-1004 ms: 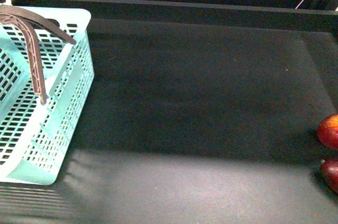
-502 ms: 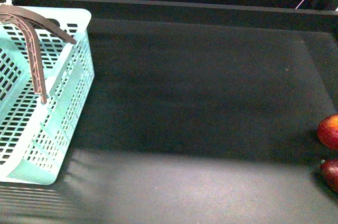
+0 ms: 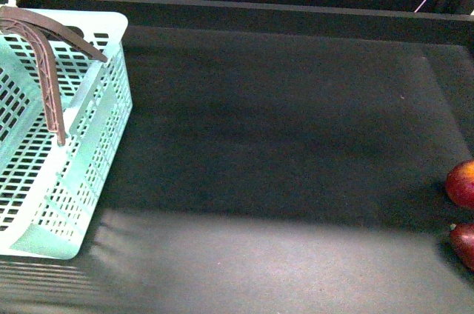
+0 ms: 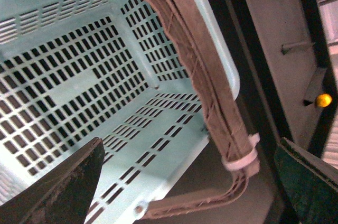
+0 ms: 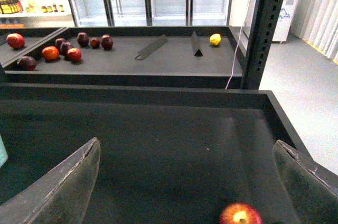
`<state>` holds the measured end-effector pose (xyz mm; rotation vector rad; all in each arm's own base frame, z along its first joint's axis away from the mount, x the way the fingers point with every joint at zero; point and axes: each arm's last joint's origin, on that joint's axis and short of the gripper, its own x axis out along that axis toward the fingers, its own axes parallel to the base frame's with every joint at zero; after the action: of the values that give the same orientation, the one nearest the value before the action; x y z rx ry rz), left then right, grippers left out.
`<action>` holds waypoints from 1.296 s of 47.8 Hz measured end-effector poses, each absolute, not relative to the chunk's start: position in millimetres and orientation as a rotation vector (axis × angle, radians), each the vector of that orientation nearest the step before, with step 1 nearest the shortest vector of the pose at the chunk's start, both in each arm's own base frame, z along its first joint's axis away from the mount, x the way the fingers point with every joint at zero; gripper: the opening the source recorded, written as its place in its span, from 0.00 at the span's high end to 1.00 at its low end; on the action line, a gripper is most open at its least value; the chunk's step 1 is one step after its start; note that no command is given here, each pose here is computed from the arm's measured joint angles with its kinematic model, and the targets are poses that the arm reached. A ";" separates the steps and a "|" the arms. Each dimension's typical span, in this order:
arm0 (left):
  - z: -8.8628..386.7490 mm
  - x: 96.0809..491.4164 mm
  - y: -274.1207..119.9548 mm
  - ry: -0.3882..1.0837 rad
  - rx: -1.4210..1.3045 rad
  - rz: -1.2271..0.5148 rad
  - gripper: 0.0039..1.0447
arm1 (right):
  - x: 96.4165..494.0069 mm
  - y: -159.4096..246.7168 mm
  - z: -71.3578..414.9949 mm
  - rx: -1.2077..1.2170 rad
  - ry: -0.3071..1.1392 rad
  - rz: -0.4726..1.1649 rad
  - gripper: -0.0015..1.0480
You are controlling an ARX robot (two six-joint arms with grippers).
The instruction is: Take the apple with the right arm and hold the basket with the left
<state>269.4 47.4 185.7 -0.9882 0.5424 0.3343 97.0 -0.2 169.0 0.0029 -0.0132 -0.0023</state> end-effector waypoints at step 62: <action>142.8 368.9 57.8 0.584 -1.244 0.493 0.63 | 97.0 -0.2 169.0 0.003 -0.013 -0.002 0.08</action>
<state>368.9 57.8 142.8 -1.2438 0.5839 0.4935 97.0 -0.2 169.0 0.0029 -0.0132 -0.0023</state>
